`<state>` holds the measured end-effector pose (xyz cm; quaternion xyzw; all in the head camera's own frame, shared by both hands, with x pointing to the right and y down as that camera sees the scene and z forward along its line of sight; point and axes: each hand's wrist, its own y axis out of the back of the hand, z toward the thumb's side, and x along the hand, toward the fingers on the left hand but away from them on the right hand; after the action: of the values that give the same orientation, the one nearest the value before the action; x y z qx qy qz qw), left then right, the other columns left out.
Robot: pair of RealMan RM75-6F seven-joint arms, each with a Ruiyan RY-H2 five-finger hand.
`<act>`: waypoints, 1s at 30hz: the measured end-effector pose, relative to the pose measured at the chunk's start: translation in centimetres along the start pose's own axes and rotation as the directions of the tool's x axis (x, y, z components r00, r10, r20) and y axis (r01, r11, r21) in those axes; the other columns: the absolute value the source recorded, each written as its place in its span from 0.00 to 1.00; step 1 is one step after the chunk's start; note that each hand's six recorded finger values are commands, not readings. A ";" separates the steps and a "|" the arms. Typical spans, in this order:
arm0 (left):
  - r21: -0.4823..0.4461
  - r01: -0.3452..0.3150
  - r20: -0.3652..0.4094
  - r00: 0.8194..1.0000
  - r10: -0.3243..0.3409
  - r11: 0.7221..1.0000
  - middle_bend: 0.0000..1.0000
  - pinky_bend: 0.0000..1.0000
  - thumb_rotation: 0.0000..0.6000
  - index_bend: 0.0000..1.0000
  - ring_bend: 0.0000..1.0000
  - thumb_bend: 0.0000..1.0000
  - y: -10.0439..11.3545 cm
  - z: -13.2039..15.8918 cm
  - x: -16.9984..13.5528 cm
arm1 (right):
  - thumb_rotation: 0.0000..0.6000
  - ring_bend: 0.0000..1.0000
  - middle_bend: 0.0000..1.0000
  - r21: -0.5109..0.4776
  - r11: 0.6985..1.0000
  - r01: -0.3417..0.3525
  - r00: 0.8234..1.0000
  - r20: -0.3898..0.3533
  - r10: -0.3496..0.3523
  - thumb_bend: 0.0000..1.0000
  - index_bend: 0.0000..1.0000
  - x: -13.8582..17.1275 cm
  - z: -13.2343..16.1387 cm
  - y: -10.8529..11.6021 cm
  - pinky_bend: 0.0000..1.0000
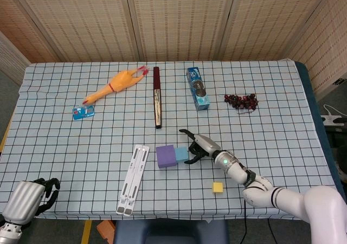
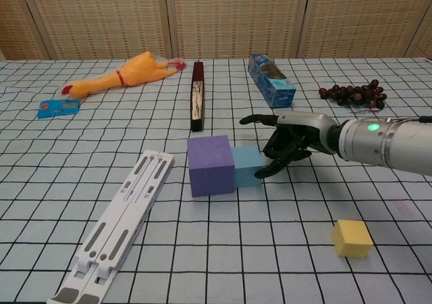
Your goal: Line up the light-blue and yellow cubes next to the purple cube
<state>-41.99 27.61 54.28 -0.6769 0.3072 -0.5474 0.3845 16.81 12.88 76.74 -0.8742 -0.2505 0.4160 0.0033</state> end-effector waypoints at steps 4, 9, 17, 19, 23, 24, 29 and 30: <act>0.000 -0.002 0.000 1.000 0.002 1.000 0.69 0.83 1.00 0.52 0.63 0.47 0.0 0.0 -0.1 | 1.00 0.95 0.89 0.077 0.997 -0.002 1.000 0.003 0.002 0.00 0.00 0.9 -0.1 0.7 1.00; 0.005 0.001 0.003 1.000 -0.001 1.000 0.69 0.83 1.00 0.52 0.63 0.47 0.0 0.1 0.0 | 1.00 0.95 0.89 0.147 0.989 0.019 1.000 -0.008 -0.018 0.00 0.20 3.0 0.1 1.9 1.00; 0.013 0.014 0.002 1.000 -0.014 1.000 0.69 0.83 1.00 0.52 0.63 0.47 -0.3 0.3 0.1 | 1.00 0.96 0.90 0.211 0.976 0.061 0.997 0.036 -0.070 0.16 0.34 4.7 -0.2 3.2 1.00; 0.011 0.014 0.000 1.000 -0.014 1.000 0.69 0.83 1.00 0.52 0.63 0.47 -0.3 0.2 0.1 | 1.00 0.96 0.90 0.196 0.979 0.051 0.996 0.059 -0.063 0.21 0.35 4.7 -0.4 3.1 1.00; 0.009 0.012 -0.001 1.000 -0.012 1.000 0.69 0.83 1.00 0.52 0.63 0.47 -0.3 0.2 0.1 | 1.00 0.96 0.90 0.167 0.986 0.006 0.995 0.099 -0.023 0.28 0.36 4.1 -0.8 2.2 1.00; 0.009 0.011 0.000 1.000 -0.011 1.000 0.69 0.83 1.00 0.52 0.63 0.47 -0.2 0.2 0.1 | 1.00 0.96 0.90 0.160 0.987 -0.002 0.994 0.104 -0.015 0.30 0.37 3.9 -0.8 2.0 1.00; 0.007 0.009 0.003 1.000 -0.009 1.000 0.69 0.83 1.00 0.52 0.63 0.47 -0.2 0.2 0.1 | 1.00 0.96 0.90 0.093 0.994 -0.047 0.992 0.121 0.036 0.35 0.38 3.0 -0.5 0.9 1.00; 0.006 0.008 0.003 1.000 -0.008 1.000 0.69 0.83 1.00 0.52 0.63 0.47 -0.2 0.2 0.1 | 1.00 0.96 0.90 0.080 0.995 -0.053 0.992 0.121 0.043 0.35 0.38 2.9 -0.4 0.7 1.00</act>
<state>-41.81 27.68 54.44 -0.6776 0.3024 -0.5490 0.3848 18.98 13.60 74.79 -0.8526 -0.2117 0.4775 0.0146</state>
